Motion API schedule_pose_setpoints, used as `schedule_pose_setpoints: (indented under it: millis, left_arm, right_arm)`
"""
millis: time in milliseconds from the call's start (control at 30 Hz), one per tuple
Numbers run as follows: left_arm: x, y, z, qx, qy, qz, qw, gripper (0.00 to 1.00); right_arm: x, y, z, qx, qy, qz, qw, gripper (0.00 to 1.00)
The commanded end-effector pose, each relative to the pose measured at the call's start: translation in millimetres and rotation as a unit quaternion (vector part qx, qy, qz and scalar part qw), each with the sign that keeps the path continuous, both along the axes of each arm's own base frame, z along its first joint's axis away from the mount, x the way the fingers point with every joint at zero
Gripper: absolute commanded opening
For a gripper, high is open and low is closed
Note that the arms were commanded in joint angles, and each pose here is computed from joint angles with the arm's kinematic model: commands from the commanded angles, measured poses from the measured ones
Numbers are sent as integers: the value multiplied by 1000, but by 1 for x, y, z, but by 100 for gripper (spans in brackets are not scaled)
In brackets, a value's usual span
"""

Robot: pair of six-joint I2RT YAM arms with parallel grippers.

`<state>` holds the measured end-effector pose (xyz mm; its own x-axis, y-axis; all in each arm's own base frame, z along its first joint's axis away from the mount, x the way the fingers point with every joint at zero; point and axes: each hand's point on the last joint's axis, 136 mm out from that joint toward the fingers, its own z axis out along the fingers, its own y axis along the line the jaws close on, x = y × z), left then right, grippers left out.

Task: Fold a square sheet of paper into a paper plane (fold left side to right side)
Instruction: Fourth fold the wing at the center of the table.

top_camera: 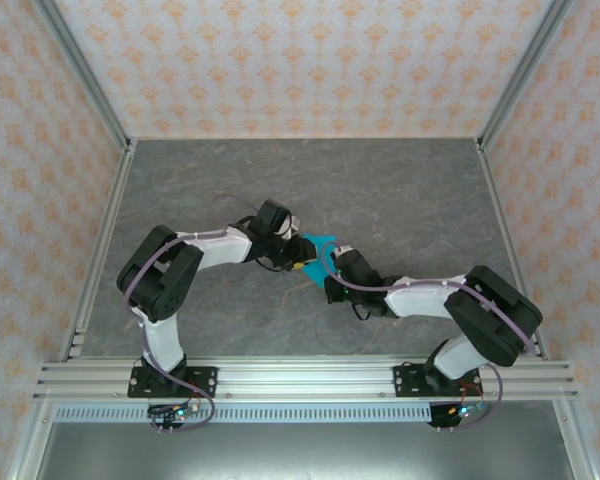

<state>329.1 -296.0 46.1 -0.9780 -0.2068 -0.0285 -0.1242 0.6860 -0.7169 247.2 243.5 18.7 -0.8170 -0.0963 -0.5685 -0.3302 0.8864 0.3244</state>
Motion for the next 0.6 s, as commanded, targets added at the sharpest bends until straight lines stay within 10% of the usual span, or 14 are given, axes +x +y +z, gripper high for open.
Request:
schedule_pose_setpoints:
  millis: [0,567]
  left_arm:
    - [11,-13,7,-17,-14,-4,1000,35]
    - [17,-22,-18,-9,7,-5,1000,36]
  right_arm:
    - [-14,-13,-18,-18,31,-5,999,11]
    - [-13,-15,-14,-10,30,-8,999,22]
